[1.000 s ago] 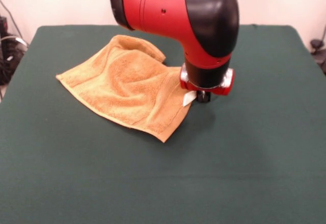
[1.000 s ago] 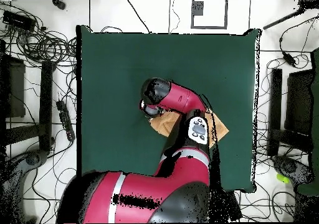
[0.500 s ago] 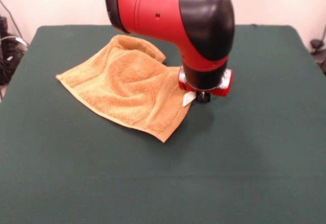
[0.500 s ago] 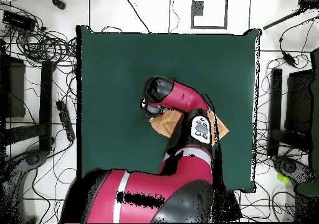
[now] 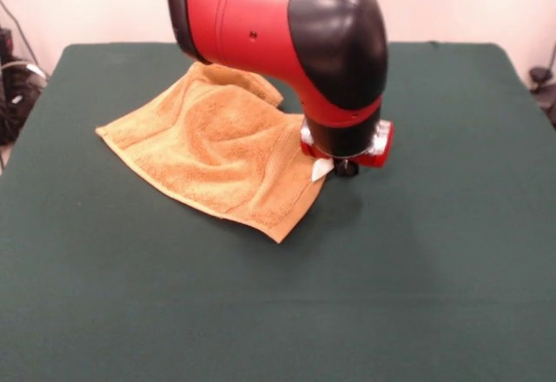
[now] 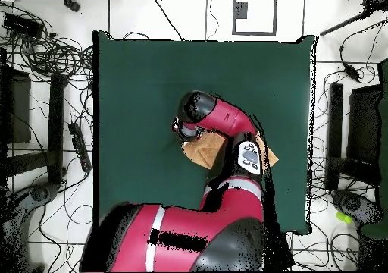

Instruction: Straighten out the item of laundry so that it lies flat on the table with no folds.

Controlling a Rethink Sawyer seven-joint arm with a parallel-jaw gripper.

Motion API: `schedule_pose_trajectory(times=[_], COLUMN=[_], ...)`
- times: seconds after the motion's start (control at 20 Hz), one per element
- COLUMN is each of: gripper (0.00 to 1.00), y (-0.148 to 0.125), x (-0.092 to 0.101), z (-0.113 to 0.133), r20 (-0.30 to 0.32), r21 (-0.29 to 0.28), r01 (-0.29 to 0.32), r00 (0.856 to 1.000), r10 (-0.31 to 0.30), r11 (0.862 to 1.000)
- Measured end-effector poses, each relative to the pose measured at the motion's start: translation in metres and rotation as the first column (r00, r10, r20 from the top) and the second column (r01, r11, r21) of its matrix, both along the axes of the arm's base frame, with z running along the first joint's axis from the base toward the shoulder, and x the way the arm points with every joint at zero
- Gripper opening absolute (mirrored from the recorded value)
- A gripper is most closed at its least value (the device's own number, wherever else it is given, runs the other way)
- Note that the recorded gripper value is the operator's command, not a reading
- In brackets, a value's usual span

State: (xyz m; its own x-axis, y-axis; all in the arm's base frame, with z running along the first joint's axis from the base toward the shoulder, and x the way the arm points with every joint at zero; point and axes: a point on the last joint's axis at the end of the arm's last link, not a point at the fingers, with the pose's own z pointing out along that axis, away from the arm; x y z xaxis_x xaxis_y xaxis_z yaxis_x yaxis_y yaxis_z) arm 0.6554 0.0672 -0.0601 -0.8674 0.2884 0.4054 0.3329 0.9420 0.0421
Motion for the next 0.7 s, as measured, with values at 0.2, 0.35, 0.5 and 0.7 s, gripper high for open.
schedule_pose_trajectory(times=[0.2,0.35,0.5,0.7], gripper=[0.0,0.0,0.0,0.0], y=[-0.002,0.001,0.006,0.012], x=[-0.003,-0.003,-0.003,-0.003], z=[0.001,0.002,0.003,0.003], r20=[0.022,0.025,0.03,0.033], r21=[0.003,-0.013,-0.042,-0.075], r01=[0.026,0.01,-0.016,-0.045], r00=[0.999,1.0,0.999,0.998], r10=[-0.026,-0.01,0.017,0.048], r11=[1.0,1.0,0.999,0.996])
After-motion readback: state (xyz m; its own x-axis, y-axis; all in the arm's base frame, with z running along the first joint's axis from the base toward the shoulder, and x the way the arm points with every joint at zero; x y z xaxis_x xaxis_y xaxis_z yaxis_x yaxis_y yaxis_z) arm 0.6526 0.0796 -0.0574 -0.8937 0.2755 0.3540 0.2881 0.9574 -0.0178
